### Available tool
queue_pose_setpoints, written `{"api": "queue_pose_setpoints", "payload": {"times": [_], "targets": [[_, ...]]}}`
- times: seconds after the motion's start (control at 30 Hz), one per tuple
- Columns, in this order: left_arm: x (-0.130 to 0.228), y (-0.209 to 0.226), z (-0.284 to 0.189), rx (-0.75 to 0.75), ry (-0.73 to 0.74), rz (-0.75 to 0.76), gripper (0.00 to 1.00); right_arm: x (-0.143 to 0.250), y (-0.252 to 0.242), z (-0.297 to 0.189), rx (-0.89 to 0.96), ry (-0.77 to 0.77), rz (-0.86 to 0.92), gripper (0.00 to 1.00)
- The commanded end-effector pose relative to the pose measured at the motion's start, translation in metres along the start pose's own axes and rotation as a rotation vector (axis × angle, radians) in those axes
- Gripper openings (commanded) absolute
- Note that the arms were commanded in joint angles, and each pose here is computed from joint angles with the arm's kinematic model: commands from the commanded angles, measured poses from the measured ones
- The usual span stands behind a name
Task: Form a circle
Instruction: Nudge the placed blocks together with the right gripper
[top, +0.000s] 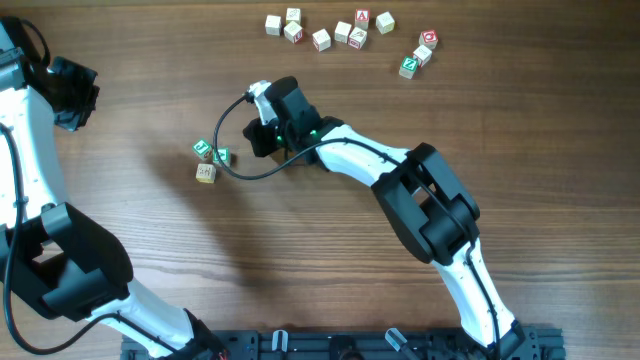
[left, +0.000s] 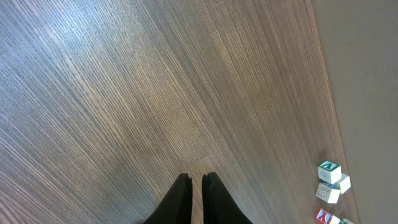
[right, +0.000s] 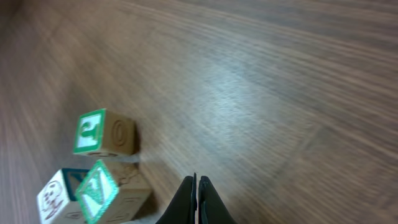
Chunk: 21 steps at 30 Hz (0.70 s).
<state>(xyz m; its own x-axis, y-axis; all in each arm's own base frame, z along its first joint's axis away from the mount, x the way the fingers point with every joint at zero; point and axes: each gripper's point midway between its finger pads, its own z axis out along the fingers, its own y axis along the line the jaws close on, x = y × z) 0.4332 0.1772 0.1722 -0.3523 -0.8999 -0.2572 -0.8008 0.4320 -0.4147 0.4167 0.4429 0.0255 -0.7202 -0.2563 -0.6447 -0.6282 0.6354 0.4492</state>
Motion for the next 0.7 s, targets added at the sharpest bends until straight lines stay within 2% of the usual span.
{"api": "queue_pose_setpoints", "payload": {"times": [0.0, 0.67], "targets": [[0.002, 0.002, 0.005, -0.007, 0.009, 0.003, 0.1, 0.021, 0.013, 0.013, -0.047, 0.048, 0.007, 0.04], [0.002, 0.002, 0.005, -0.007, 0.009, 0.003, 0.1, 0.033, 0.028, 0.018, -0.133, 0.086, 0.007, 0.04]]}}
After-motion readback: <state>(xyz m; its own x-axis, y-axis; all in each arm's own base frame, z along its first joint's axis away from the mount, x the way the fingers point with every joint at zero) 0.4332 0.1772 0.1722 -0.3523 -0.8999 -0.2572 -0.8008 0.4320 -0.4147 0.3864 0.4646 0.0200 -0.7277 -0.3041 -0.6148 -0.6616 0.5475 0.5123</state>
